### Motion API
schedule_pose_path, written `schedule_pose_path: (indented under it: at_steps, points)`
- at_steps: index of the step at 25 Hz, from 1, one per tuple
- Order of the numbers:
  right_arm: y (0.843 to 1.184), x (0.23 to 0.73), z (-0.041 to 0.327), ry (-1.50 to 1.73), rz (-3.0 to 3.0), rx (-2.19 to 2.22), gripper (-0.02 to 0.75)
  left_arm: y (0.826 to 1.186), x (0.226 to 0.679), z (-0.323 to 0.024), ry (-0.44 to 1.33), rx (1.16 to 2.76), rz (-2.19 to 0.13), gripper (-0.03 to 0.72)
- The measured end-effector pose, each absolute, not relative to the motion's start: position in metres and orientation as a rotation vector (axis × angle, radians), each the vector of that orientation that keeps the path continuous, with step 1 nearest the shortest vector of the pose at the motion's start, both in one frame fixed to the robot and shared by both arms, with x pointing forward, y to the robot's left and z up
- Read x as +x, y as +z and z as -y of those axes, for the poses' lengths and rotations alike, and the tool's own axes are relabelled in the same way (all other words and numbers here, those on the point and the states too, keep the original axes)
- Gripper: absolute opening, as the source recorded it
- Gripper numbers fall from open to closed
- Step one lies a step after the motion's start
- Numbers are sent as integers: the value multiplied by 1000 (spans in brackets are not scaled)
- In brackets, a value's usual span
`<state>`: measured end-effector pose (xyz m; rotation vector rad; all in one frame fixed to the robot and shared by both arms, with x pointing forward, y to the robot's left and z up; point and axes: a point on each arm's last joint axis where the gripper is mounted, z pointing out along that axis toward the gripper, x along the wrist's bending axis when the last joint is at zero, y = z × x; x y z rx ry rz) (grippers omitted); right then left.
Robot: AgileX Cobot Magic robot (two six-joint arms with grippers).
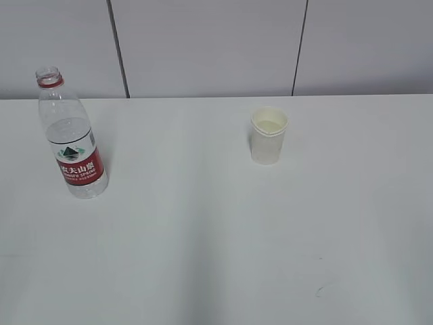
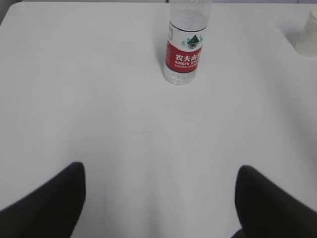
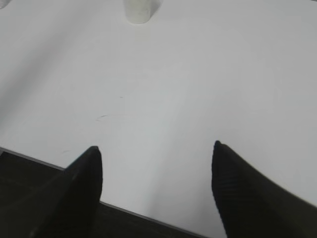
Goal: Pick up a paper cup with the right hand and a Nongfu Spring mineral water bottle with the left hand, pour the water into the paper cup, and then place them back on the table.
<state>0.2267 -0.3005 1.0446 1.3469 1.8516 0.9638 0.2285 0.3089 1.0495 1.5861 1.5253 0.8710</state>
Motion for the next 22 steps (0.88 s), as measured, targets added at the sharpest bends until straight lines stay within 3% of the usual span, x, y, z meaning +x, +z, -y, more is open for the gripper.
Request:
schedule_pose_path:
  at_steps: [22]
  points:
    - [1045,226,299,972,-1818,1397,518,1049,228,-308,883,1563,-1556,564]
